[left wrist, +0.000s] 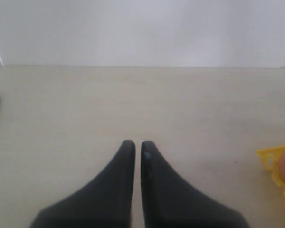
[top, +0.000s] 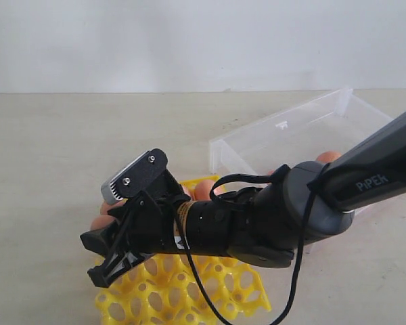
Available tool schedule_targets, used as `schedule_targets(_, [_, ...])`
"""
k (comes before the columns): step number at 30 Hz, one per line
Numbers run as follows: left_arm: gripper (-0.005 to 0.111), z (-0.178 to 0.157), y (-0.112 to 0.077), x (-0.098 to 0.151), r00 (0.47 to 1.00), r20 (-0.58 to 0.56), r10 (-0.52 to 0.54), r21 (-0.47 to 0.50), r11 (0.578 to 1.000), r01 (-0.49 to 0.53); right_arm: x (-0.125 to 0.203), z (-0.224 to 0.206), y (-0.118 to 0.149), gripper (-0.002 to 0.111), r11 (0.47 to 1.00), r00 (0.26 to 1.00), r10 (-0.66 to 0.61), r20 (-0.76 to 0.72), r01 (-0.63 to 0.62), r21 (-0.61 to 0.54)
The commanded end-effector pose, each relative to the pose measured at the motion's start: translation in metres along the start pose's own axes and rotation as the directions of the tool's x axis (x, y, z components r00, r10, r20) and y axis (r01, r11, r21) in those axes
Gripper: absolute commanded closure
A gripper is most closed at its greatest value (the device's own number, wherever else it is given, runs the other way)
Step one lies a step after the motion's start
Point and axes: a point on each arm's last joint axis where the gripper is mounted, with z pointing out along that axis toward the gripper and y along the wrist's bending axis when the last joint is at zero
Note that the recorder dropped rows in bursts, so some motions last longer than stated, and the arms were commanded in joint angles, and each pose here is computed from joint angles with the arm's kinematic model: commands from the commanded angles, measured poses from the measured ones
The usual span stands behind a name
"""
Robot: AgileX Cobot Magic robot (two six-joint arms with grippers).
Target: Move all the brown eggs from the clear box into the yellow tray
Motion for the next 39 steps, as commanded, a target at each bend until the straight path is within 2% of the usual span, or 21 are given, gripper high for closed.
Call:
schedule_targets(1, [0.103,-0.0003,0.0002,-0.0012,1.0,0.011,0.002,-0.003,1.0,-0.002,-0.002,0.0005,0.0023,0.108,0.999,0.999,-0.034,0.009,0.034,-0.022])
schedule_targets(12, [0.103,-0.0003,0.0002,-0.0012,1.0,0.011,0.002,-0.003,1.0,-0.002,0.0,0.0005,0.0029,0.107,0.995,0.995,-0.095,-0.011,0.095,-0.03])
schedule_targets(18, [0.103,-0.0003,0.0002,-0.0012,1.0,0.011,0.002,-0.003,1.0,-0.002,0.0005,0.0005,0.0033,0.083,0.994,0.994,-0.104,-0.016,0.104,-0.036])
schedule_targets(20, [0.103,-0.0003,0.0002,-0.0012,1.0,0.011,0.002,-0.003,1.0,-0.002,0.0006,0.0005,0.0033,0.08,0.994,0.994,-0.104,-0.017,0.104,-0.035])
schedule_targets(39, [0.103,-0.0003,0.0002,-0.0012,1.0,0.011,0.002,-0.003,1.0,-0.002,0.0005,0.0005,0.0035,0.08,0.988,0.988,-0.153,-0.014,0.152,-0.038])
